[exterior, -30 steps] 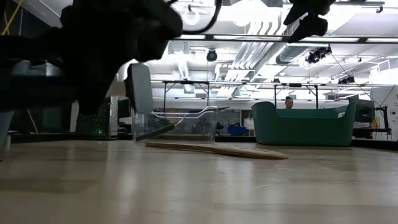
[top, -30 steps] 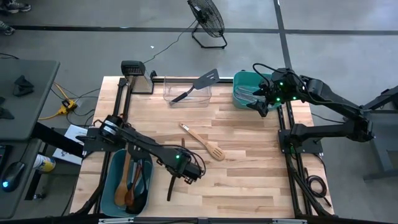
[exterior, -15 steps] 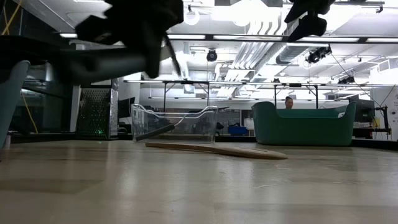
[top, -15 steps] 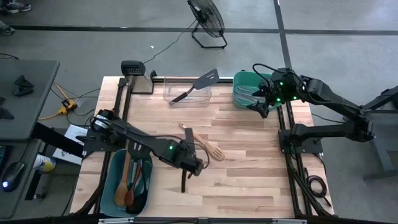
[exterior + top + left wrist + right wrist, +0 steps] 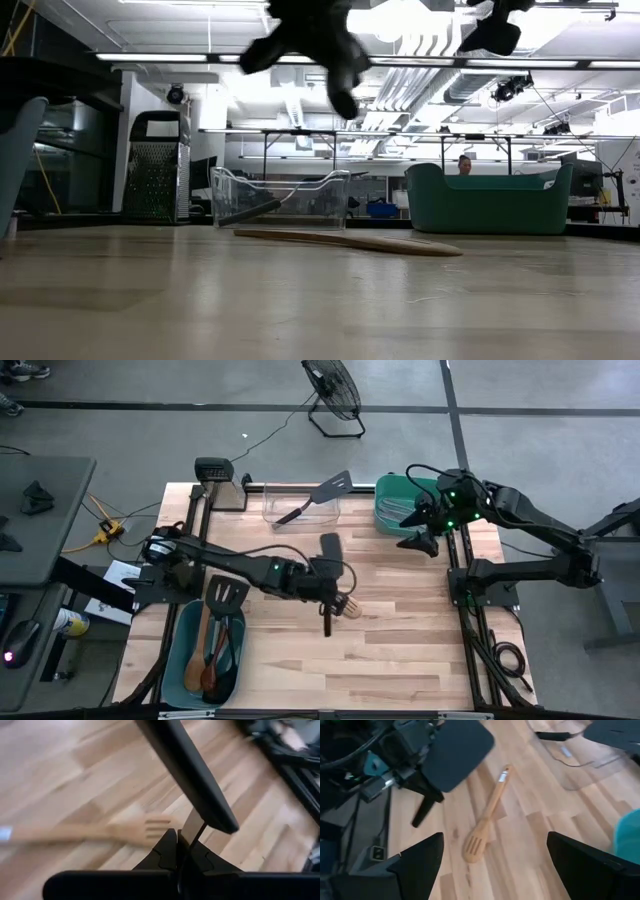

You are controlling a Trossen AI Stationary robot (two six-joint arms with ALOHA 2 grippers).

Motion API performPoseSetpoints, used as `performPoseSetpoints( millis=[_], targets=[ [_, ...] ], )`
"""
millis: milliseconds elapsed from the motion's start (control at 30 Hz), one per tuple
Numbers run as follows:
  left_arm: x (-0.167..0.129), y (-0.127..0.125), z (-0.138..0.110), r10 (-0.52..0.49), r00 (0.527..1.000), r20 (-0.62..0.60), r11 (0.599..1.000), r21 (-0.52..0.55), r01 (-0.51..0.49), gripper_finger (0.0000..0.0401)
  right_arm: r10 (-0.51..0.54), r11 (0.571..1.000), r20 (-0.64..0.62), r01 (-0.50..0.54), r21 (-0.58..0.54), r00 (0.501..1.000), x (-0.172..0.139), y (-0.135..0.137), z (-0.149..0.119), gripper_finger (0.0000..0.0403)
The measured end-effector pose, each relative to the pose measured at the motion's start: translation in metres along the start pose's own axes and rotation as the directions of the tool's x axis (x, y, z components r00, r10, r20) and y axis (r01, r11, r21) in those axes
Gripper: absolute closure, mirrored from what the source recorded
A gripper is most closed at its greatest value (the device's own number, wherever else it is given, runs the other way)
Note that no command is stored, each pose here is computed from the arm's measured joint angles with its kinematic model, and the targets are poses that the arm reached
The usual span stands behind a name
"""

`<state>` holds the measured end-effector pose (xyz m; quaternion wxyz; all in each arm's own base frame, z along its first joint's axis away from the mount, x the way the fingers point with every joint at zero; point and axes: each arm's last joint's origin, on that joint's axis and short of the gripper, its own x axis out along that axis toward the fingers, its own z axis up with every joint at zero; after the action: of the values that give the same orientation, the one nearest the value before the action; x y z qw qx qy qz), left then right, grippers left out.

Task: Pick & Place Kitchen Items
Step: Put the spatula into the transparent bin

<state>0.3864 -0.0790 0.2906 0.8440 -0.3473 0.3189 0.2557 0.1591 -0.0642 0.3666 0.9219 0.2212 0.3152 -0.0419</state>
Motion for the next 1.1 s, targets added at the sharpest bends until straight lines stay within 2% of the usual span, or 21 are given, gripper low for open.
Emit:
performPoseSetpoints(
  millis=[233,300,467,733,867,1100],
  targets=[
    [0.001,-0.011,0.016,-0.141,0.985,0.103,0.978,0.167,0.122,0.0401,0.109,0.994,0.006,-0.109,-0.02,0.994,0.0,0.004,0.002,0.0054],
    [0.001,-0.013,0.02,-0.161,0.978,0.136,0.975,0.177,0.135,0.0401,0.134,0.991,0.012,-0.134,-0.026,0.991,0.0,0.004,0.003,0.0054],
    [0.004,-0.005,0.032,-0.098,0.975,0.201,0.986,0.156,0.067,0.0401,0.143,0.989,0.015,-0.142,-0.028,0.99,0.0,0.005,0.003,0.0054],
    [-0.002,0.021,0.076,-0.054,0.96,0.276,0.976,0.218,-0.008,0.0401,0.136,0.99,0.039,-0.134,-0.042,0.99,-0.001,0.005,0.006,0.0054],
    [-0.003,0.041,0.099,0.005,0.952,0.305,0.968,0.238,-0.081,0.0401,0.066,0.997,0.061,-0.064,-0.041,0.996,0.0,0.003,0.007,0.0054],
    [0.003,0.077,0.13,0.105,0.941,0.321,0.925,0.316,-0.211,0.0401,-0.06,0.998,0.086,0.062,-0.025,0.995,-0.001,-0.001,0.008,0.0054]
  ],
)
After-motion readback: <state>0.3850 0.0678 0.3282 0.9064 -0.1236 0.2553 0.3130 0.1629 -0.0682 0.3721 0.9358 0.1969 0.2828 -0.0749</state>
